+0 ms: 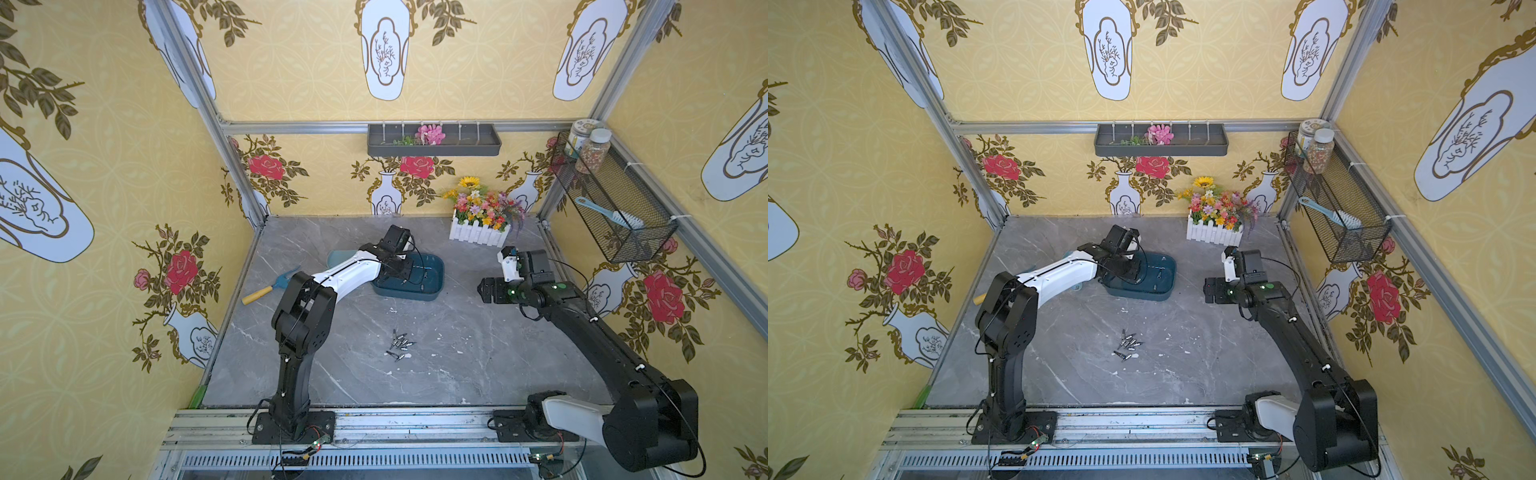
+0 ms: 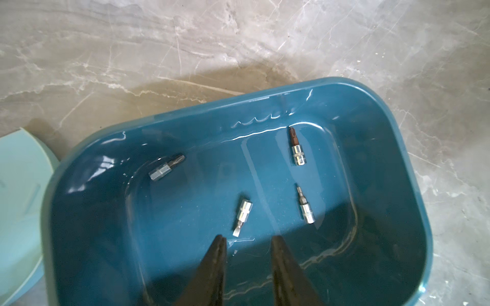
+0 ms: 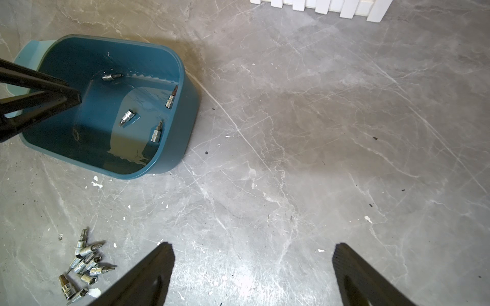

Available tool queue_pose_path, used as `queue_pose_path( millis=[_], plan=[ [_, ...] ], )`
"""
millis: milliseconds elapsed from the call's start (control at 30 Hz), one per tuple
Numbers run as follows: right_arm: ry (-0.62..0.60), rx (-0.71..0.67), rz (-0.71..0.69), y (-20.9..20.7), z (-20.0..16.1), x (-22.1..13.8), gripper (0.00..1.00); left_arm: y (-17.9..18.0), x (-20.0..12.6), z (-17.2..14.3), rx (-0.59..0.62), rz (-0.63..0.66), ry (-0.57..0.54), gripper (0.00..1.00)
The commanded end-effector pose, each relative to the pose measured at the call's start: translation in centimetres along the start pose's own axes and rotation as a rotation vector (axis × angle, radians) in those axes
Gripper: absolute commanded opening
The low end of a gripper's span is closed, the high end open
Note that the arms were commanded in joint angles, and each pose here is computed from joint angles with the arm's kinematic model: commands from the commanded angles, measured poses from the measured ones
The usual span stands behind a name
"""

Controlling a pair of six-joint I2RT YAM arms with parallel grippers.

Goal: Put the bit on the desktop into the storage box
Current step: Place the screwdriver bit in the storage box.

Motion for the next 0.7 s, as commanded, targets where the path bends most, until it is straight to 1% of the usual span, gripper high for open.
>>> queue_pose_path(
  millis=[0, 167, 300, 433, 667],
  plan=[
    [-0.028, -0.008, 0.006, 0.1, 0.6, 0.0, 0.97, 0.1, -0.4, 0.1, -0.004, 0.004, -0.013, 0.4],
    [-0.027, -0.007, 0.006, 0.1, 0.6, 0.0, 0.97, 0.2, -1.9, -0.1, -0.007, 0.014, -0.027, 0.46],
    [-0.028, -0.007, 0.006, 0.1, 0.6, 0.0, 0.97, 0.3, -3.4, -1.1, -0.021, 0.018, -0.028, 0.47],
    [-0.026, -0.006, 0.008, 0.1, 0.6, 0.0, 0.97, 0.2, -5.4, -2.5, -0.046, 0.014, -0.026, 0.47],
    [-0.025, -0.006, 0.01, 0.2, 0.6, 0.1, 0.97, -0.6, -8.9, -5.9, -0.134, -0.026, 0.013, 0.48]
  ],
)
Point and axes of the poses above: each gripper's point midway between its finger pads, its own x axis out along the fingers, its own y axis along the line the jaws close on, z = x × y, the point moved 3 cm from there along -x, back along the fingers, and after that the axes turned 11 degrees about x, right-handed, at the moved point
